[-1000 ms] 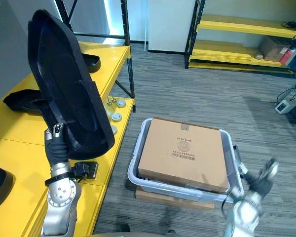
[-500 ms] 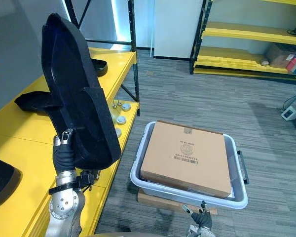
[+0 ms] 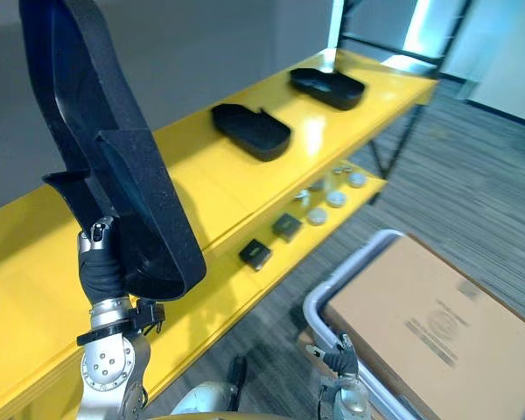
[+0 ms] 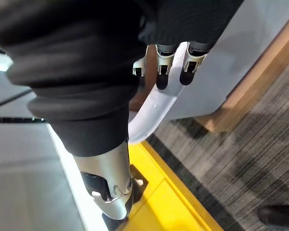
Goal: Walk over and take plastic housings, then place them on the shelf
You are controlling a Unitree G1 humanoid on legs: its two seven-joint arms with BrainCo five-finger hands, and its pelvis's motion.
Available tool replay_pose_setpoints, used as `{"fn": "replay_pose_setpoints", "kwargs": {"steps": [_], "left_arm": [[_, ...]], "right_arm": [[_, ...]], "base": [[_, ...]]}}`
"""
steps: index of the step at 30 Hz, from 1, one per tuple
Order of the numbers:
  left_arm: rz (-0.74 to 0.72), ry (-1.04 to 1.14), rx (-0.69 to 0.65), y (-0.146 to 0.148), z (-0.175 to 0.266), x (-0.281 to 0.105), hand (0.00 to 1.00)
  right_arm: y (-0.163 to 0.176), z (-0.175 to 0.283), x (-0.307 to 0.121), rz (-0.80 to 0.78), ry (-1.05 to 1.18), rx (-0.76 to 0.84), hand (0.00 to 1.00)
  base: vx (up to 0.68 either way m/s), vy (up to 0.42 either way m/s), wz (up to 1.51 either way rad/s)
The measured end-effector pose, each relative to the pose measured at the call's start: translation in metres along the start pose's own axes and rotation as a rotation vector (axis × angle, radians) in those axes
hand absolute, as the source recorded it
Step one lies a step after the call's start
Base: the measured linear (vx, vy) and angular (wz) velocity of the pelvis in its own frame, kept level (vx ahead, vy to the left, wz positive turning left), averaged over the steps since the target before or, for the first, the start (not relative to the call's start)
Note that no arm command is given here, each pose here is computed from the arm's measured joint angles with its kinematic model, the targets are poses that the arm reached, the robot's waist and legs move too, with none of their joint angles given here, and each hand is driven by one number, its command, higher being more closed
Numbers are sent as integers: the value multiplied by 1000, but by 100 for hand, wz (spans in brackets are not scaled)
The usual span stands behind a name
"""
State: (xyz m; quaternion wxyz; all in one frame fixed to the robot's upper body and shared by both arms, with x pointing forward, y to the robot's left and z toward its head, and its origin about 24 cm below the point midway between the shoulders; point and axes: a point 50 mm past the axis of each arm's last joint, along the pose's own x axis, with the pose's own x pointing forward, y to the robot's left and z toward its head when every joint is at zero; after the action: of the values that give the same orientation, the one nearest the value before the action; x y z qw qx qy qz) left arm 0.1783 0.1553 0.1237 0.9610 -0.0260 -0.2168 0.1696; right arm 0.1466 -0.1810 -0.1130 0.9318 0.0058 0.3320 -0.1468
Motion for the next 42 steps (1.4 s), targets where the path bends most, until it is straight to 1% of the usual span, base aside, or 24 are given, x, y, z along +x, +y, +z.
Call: {"fn": "replay_pose_setpoints", "kwargs": {"steps": [3, 7, 9, 11, 13, 16, 20, 23, 29, 33, 39, 42], "left_arm": [[-24, -24, -27, -6, 1, 2, 100], [-88, -17, -32, -16, -12, 13, 100], [-98, 15, -21, -16, -21, 16, 100], [-96, 36, -15, -15, -25, 16, 100], [-99, 43, -15, -14, -27, 15, 100], [-102, 44, -11, -14, -27, 14, 100], [-113, 58, -6, -16, -31, 13, 100], [-157, 67, 3, -23, -35, 12, 100], [-138, 77, -40, -28, -32, 6, 100], [-158, 93, -54, -33, -33, 2, 100], [-179, 101, -61, -37, -33, -1, 100], [-181, 97, -57, -38, -33, -1, 100]], "right_arm": [[6, 1, 2, 25, 0, -38, 0], [11, 1, 6, 37, 19, -42, 0], [21, 13, 12, 63, -10, -45, 0], [23, 22, 17, 66, -39, -47, 0], [22, 30, 19, 65, -64, -52, 0], [21, 27, 17, 65, -58, -51, 0], [12, 14, 6, 42, -40, -41, 0], [7, 1, -4, 28, -14, -35, 0], [4, 22, -1, 15, -102, -16, 0], [-6, -1, -5, -25, -12, 2, 0], [-9, -32, -16, -35, 110, 16, 0], [-10, -34, -17, -42, 117, 22, 0]], "base": [[28, 120, 84], [150, 201, 80], [218, 203, 32], [188, 160, 33], [173, 169, 38], [146, 108, 46], [171, 20, 87], [189, -134, 113], [213, -195, 19], [122, -54, -9], [62, -23, 5], [-18, -28, 62]]}}
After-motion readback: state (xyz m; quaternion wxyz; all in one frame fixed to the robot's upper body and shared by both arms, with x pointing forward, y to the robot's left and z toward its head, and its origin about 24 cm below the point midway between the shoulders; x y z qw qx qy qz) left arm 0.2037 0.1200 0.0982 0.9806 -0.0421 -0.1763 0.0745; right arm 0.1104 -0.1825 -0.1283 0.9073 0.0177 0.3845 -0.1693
